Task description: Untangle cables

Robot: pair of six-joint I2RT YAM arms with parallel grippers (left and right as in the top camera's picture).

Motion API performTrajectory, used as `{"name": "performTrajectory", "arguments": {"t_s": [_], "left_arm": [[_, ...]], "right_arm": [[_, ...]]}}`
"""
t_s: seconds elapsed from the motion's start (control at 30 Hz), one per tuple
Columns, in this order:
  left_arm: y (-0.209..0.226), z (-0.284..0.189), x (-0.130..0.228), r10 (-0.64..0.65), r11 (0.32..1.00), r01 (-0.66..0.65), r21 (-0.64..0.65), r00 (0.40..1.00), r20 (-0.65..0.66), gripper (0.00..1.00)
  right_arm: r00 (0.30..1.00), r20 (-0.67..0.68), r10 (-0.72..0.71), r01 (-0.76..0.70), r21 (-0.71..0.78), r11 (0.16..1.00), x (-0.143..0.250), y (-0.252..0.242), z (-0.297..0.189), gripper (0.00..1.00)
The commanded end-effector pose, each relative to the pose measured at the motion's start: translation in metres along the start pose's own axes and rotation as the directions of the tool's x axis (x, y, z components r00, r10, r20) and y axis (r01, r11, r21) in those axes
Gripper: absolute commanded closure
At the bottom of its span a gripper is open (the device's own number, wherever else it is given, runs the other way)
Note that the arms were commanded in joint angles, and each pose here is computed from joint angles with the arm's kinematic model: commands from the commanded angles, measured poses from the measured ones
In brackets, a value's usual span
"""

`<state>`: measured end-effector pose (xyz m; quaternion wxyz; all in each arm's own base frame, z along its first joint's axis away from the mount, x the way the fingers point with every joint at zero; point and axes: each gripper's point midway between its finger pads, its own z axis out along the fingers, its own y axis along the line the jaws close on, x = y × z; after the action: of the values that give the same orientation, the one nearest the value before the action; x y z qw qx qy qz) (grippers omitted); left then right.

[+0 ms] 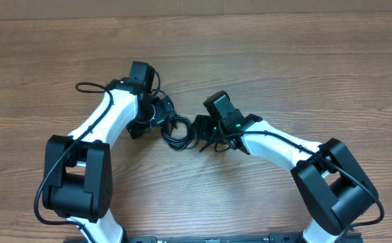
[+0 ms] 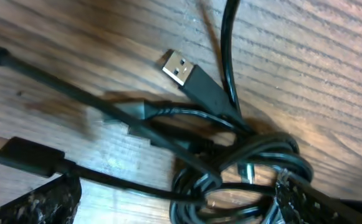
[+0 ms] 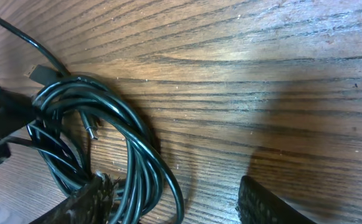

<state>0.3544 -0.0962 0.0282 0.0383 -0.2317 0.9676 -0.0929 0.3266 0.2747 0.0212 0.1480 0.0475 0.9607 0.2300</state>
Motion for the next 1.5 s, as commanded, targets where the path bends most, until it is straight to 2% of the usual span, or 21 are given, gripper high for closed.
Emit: {"name": "performTrajectory", "arguments": {"t_s": [0.0,0.07,0.1,0.17,0.23,0.27,0.37,0.57,0.7,0.8,0.87,0.93,1.07,1.17,1.33,1.47], "left_arm": [[0.009,0.017,0.004,-0.013,1.000,0.013,-0.028,1.000,-0.008,0.00],[0.009,0.018,0.000,-0.014,1.000,0.015,-0.023,1.000,0.007,0.00],[0.009,0.018,-0.001,-0.015,1.000,0.016,-0.025,1.000,0.014,0.03],[0.009,0.018,-0.002,-0.004,1.000,0.005,-0.025,1.000,0.018,0.37],[0.009,0.018,-0.003,0.028,0.999,-0.027,-0.025,0.999,0.018,0.93],[0.009,0.018,-0.002,0.045,0.999,-0.045,-0.023,0.999,0.015,0.96],[0.007,0.017,-0.005,0.152,0.988,-0.152,-0.015,0.988,0.020,0.96],[-0.002,0.016,-0.010,0.386,0.921,-0.387,0.036,0.922,0.039,0.96],[-0.024,0.013,0.006,0.570,0.803,-0.566,0.185,0.821,0.040,0.96],[-0.030,0.011,0.016,0.629,0.749,-0.618,0.241,0.777,0.038,0.96],[-0.032,0.010,0.022,0.666,0.709,-0.649,0.275,0.745,0.040,0.96],[-0.034,0.008,0.029,0.699,0.673,-0.673,0.307,0.715,0.037,0.96],[-0.030,0.008,0.032,0.682,0.695,-0.652,0.302,0.731,0.009,0.96],[-0.023,0.011,0.031,0.639,0.744,-0.612,0.268,0.769,-0.018,0.96],[-0.015,0.021,0.041,0.628,0.757,-0.596,0.268,0.777,-0.046,0.91],[-0.005,0.031,0.051,0.626,0.762,-0.590,0.267,0.777,-0.069,0.87]], "right_arm": [[0.999,0.051,-0.012,0.013,-0.029,1.000,-0.015,0.012,-0.012,0.34],[0.999,0.051,-0.012,0.013,-0.028,1.000,-0.015,0.012,-0.012,0.32],[0.999,0.051,-0.012,0.014,-0.028,1.000,-0.015,0.012,-0.012,0.31],[0.999,0.052,-0.012,0.013,-0.029,1.000,-0.015,0.013,-0.012,0.29],[0.999,0.051,-0.012,0.013,-0.028,1.000,-0.015,0.012,-0.012,0.26],[0.999,0.051,-0.012,0.013,-0.029,1.000,-0.015,0.012,-0.012,0.25],[0.999,0.051,-0.012,0.013,-0.029,1.000,-0.015,0.012,-0.012,0.22],[0.999,0.051,-0.011,0.013,-0.028,1.000,-0.015,0.012,-0.012,0.21],[0.998,0.054,-0.011,0.013,-0.025,1.000,-0.017,0.010,-0.013,0.20],[0.996,0.078,-0.034,0.036,-0.021,0.999,-0.030,0.003,-0.016,0.20],[0.998,0.065,-0.003,0.007,-0.063,0.998,-0.038,0.001,-0.022,0.20],[1.000,0.006,0.019,-0.017,-0.177,0.984,-0.041,0.009,-0.033,0.20],[0.995,-0.061,-0.079,0.047,-0.417,0.908,-0.044,0.029,-0.055,0.20],[0.991,-0.067,-0.119,0.070,-0.502,0.862,-0.045,0.035,-0.066,0.20],[0.990,-0.068,-0.122,0.071,-0.502,0.862,-0.043,0.037,-0.065,0.21],[0.993,-0.075,-0.086,0.044,-0.437,0.898,-0.037,0.034,-0.053,0.27]]}}
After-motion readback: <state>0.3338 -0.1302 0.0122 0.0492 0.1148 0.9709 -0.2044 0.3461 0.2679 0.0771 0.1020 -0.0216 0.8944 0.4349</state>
